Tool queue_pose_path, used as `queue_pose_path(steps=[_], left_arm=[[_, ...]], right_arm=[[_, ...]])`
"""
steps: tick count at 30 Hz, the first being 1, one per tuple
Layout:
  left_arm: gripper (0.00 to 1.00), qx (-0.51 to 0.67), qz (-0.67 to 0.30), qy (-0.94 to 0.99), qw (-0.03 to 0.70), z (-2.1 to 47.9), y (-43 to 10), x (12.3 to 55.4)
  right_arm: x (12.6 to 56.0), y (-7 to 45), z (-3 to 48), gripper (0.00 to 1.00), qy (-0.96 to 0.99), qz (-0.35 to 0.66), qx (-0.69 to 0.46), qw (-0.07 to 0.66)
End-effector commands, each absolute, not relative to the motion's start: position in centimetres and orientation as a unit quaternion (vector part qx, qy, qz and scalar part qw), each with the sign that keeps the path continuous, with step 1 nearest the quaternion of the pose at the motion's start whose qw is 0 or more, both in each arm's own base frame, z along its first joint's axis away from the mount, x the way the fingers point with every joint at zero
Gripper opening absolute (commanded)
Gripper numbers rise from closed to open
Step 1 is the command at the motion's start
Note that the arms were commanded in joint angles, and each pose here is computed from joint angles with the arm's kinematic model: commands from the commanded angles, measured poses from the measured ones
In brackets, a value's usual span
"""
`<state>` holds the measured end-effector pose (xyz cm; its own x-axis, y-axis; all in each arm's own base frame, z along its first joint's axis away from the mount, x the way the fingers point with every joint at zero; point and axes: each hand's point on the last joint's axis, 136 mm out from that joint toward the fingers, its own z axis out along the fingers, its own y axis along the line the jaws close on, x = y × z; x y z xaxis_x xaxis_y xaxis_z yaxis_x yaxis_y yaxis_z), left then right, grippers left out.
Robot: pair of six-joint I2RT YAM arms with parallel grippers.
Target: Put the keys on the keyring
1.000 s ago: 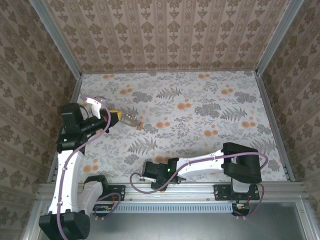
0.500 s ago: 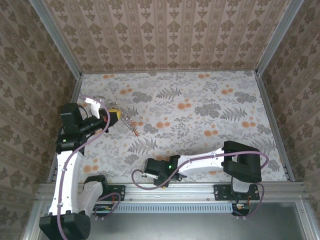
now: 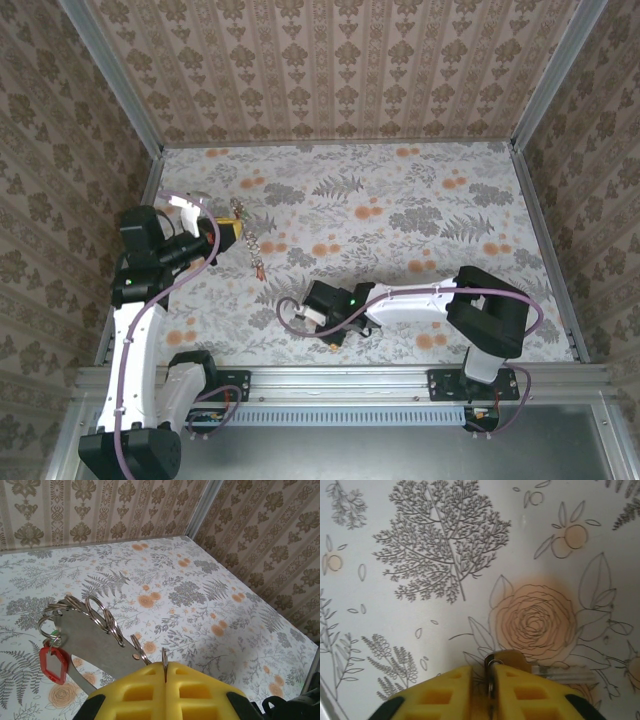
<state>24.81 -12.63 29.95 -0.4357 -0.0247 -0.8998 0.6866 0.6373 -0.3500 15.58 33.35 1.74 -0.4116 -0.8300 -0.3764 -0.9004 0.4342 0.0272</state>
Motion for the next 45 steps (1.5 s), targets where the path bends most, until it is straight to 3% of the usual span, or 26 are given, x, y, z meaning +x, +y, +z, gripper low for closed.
queue_pose_path(steps=[1, 10, 18, 26, 45], left_arm=[[0.00, 0.232, -0.368, 0.744, 0.508, 32.0, -12.7, 24.3], [0.00, 0.235, -0.372, 0.741, 0.507, 32.0, -13.0, 24.2], [0.00, 0.237, -0.374, 0.741, 0.505, 32.0, -13.1, 24.3], [0.00, 0.238, -0.373, 0.740, 0.506, 32.1, -13.0, 24.2], [0.00, 0.303, -0.397, 0.712, 0.494, 32.6, -15.3, 22.4]], right_arm=[[14.5, 33.1, 2.1, 0.23, 0.830, 0.136, -0.524, 0.134], [14.9, 31.6, 1.8, 0.15, 0.838, 0.116, -0.517, 0.128], [15.3, 31.4, 2.3, 0.00, 0.837, 0.125, -0.515, 0.135], [16.3, 30.9, 4.0, 0.00, 0.843, 0.141, -0.494, 0.159], [15.1, 31.2, 18.0, 0.00, 0.764, 0.401, -0.439, 0.251]])
